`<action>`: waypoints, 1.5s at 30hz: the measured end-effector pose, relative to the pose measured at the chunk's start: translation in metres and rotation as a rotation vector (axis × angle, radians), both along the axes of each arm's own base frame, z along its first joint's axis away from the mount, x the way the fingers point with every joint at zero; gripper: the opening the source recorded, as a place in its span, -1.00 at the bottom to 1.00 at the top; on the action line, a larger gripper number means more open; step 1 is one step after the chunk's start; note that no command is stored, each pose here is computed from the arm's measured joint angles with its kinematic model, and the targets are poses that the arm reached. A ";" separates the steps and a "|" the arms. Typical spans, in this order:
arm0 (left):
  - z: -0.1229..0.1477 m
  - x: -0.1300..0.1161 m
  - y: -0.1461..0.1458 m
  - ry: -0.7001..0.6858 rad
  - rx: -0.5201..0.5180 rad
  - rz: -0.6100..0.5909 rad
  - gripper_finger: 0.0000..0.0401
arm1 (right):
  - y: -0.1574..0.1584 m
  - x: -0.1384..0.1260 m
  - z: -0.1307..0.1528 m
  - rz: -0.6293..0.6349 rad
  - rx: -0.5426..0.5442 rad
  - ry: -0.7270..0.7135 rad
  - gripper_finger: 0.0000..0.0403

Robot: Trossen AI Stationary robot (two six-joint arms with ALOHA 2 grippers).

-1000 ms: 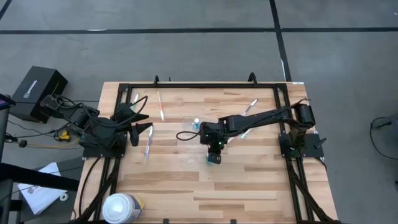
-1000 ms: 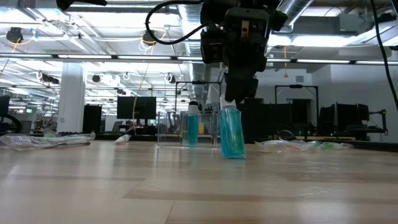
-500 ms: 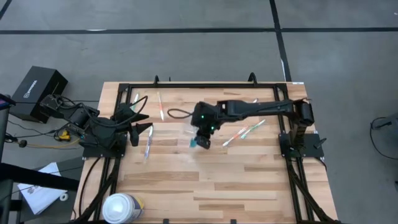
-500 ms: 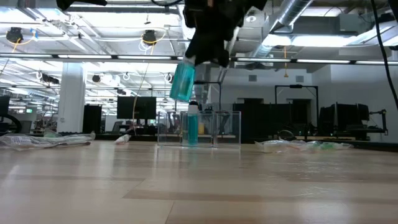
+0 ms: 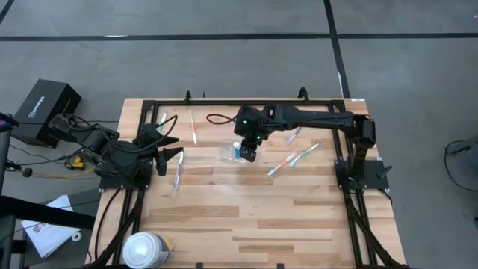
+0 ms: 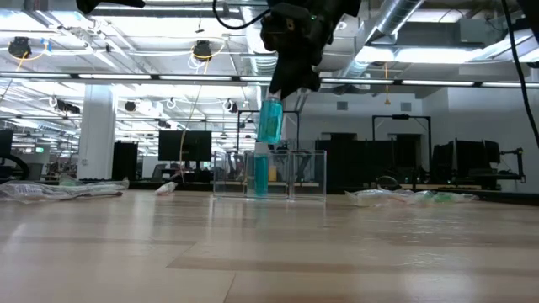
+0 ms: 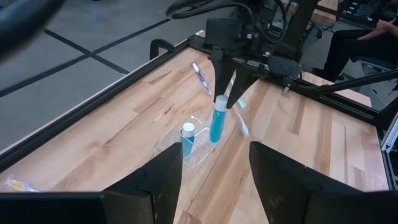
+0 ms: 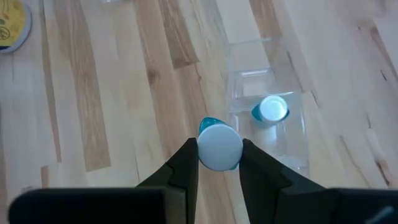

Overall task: Pick & Place toothbrushing station
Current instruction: Put the blue mouthwash into the transparent organizer

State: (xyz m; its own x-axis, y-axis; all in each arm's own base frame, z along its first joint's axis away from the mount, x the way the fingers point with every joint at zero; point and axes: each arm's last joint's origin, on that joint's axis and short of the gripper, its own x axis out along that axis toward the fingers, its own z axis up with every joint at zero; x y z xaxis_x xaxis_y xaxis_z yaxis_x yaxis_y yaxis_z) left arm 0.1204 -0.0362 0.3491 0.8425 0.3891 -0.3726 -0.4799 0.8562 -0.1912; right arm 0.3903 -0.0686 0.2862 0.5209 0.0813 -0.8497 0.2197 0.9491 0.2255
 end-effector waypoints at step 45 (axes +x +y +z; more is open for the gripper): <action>0.000 0.000 0.000 -0.003 -0.004 0.002 -0.09 | -0.017 -0.003 -0.007 0.015 -0.054 0.020 -0.60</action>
